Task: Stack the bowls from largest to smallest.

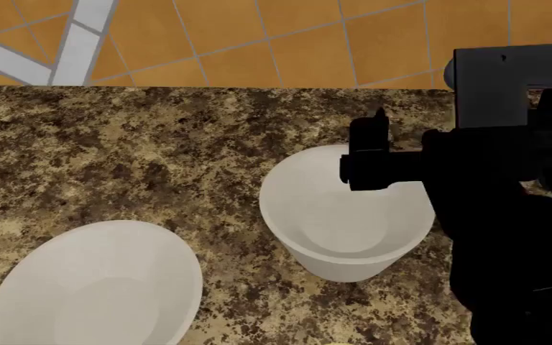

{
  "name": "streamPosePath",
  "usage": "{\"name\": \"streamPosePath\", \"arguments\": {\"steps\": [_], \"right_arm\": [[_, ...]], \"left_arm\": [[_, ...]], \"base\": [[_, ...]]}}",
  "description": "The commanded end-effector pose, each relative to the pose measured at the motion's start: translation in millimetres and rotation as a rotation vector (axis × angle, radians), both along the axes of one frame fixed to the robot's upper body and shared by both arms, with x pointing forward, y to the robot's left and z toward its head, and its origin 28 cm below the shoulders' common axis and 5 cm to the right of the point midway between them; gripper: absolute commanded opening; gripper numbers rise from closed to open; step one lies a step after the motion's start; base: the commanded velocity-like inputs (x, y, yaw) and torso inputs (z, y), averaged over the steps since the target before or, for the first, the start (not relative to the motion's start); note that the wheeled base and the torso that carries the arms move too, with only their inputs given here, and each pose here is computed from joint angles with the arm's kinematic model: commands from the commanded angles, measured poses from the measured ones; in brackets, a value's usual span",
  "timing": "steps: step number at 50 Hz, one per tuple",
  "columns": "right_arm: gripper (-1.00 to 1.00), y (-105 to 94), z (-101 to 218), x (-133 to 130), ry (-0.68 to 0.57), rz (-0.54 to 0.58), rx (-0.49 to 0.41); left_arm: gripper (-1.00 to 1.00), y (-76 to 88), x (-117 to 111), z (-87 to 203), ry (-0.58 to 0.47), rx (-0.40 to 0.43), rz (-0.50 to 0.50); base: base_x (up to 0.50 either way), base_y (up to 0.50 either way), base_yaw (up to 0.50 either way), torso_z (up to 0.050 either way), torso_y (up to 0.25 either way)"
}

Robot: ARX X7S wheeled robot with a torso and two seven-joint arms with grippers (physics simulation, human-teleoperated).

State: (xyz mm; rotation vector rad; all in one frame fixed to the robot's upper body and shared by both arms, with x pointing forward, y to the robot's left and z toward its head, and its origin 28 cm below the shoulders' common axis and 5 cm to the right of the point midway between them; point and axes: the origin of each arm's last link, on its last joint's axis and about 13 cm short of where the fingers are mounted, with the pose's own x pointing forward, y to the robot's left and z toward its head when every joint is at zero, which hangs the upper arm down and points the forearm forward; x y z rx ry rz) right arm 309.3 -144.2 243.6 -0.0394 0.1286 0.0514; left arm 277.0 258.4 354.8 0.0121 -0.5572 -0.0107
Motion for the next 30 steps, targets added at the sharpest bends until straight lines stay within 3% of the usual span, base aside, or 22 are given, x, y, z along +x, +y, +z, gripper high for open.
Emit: {"name": "streamPosePath", "arguments": {"steps": [1, 11, 30], "right_arm": [[1.00, -19.0, 28.0, -7.1, 0.266, 0.004, 0.113], [1.00, -26.7, 39.6, -13.8, 0.392, -0.022, 0.199], [1.00, -31.5, 21.8, 21.0, 0.387, -0.059, 0.351]], "left_arm": [[1.00, 2.7, 5.2, -4.2, 0.014, -0.029, -0.019], [1.00, 0.9, 6.1, -7.8, 0.020, -0.025, -0.023], [1.00, -2.4, 9.4, -13.9, 0.037, -0.017, -0.029]], "base": [[0.00, 0.00, 0.00, 0.000, 0.000], [0.00, 0.00, 0.00, 0.000, 0.000], [0.00, 0.00, 0.00, 0.000, 0.000]]}}
